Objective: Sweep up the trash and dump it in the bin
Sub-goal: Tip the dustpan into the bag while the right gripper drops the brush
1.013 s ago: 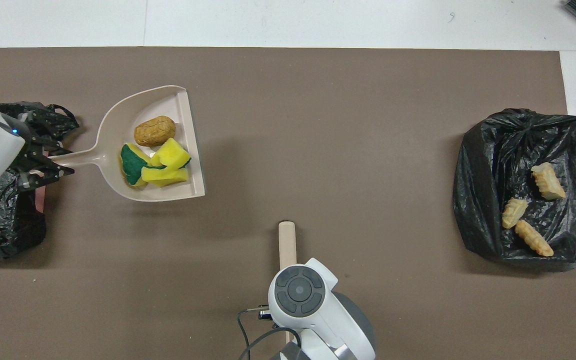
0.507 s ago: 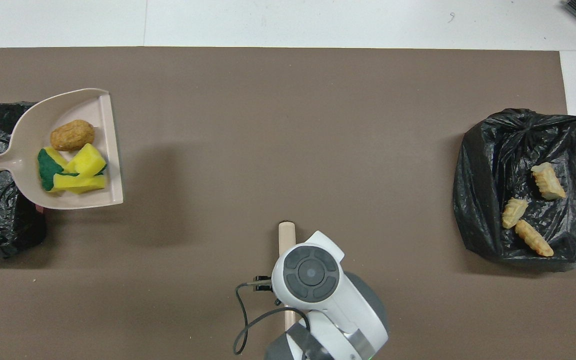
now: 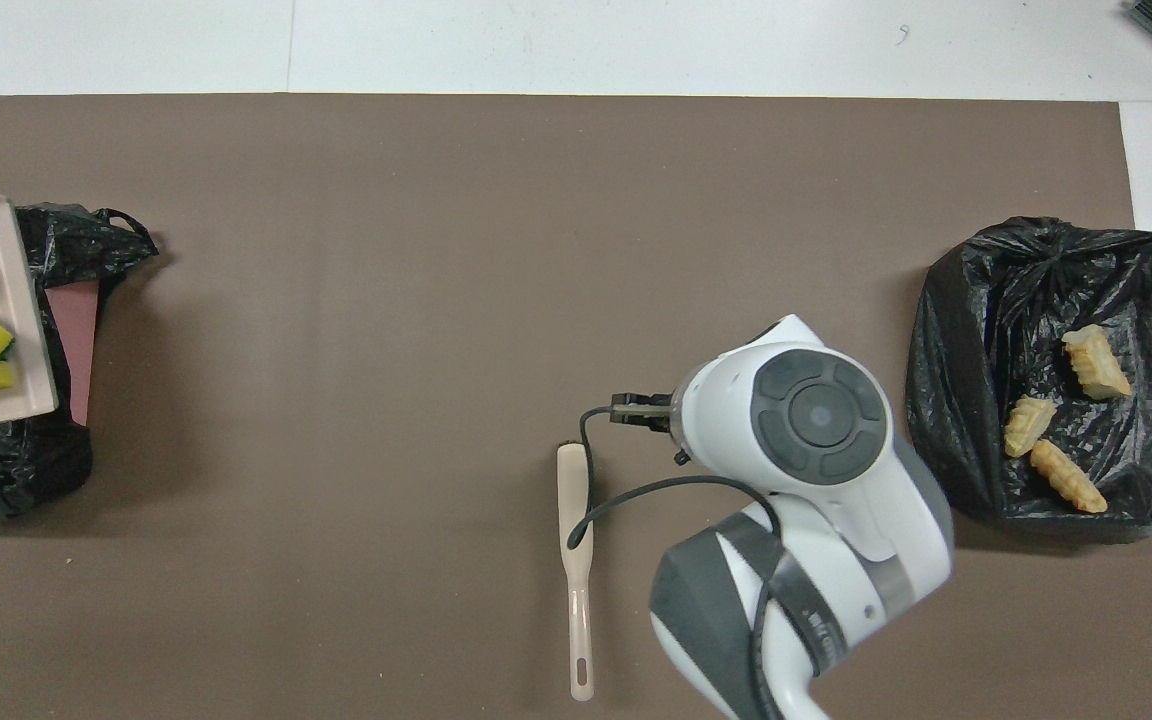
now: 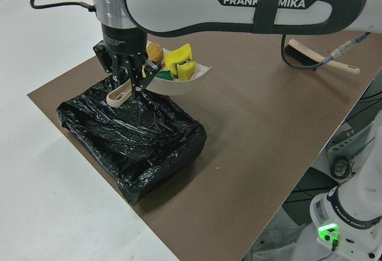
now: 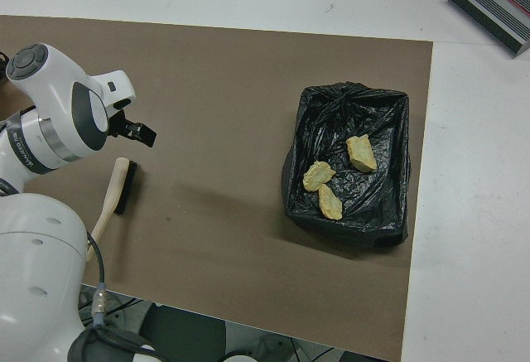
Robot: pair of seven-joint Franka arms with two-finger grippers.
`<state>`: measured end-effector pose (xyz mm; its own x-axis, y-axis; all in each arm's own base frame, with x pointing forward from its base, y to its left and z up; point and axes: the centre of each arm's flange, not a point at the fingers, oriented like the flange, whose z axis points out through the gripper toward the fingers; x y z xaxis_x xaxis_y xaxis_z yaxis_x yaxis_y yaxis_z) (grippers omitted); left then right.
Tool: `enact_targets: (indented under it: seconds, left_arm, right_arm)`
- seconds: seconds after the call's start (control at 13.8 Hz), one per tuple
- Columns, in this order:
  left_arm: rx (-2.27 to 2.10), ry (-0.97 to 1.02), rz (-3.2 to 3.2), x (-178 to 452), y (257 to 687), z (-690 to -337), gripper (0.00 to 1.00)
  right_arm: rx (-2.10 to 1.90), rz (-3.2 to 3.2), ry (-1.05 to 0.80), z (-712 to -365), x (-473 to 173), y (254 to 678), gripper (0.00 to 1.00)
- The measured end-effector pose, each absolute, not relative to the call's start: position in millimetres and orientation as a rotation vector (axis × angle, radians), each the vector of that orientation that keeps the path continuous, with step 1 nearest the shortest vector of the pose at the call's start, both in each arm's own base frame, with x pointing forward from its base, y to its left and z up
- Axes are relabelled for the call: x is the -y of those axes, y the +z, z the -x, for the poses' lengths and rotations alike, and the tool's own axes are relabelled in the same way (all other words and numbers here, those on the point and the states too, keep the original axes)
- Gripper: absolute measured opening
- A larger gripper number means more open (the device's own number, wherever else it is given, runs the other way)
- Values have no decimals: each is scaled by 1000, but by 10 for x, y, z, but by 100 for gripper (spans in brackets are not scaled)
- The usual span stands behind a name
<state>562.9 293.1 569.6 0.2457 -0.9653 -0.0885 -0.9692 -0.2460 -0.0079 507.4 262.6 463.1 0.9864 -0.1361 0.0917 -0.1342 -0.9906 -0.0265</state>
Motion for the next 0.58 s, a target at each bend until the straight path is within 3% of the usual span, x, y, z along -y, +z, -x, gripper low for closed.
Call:
enact_targets:
  seconds: [0.29, 0.58]
  left_arm:
    - [-1817, 142, 2430, -3244, 5763, -5597, 32]
    - [-1766, 220, 2311, -3336, 5894, -5647, 32]
  right_arm:
    - [-121, 3140, -248, -5625, -1522, 5078, 100]
    - [-120, 3175, -215, -5773, -642, 5605, 100]
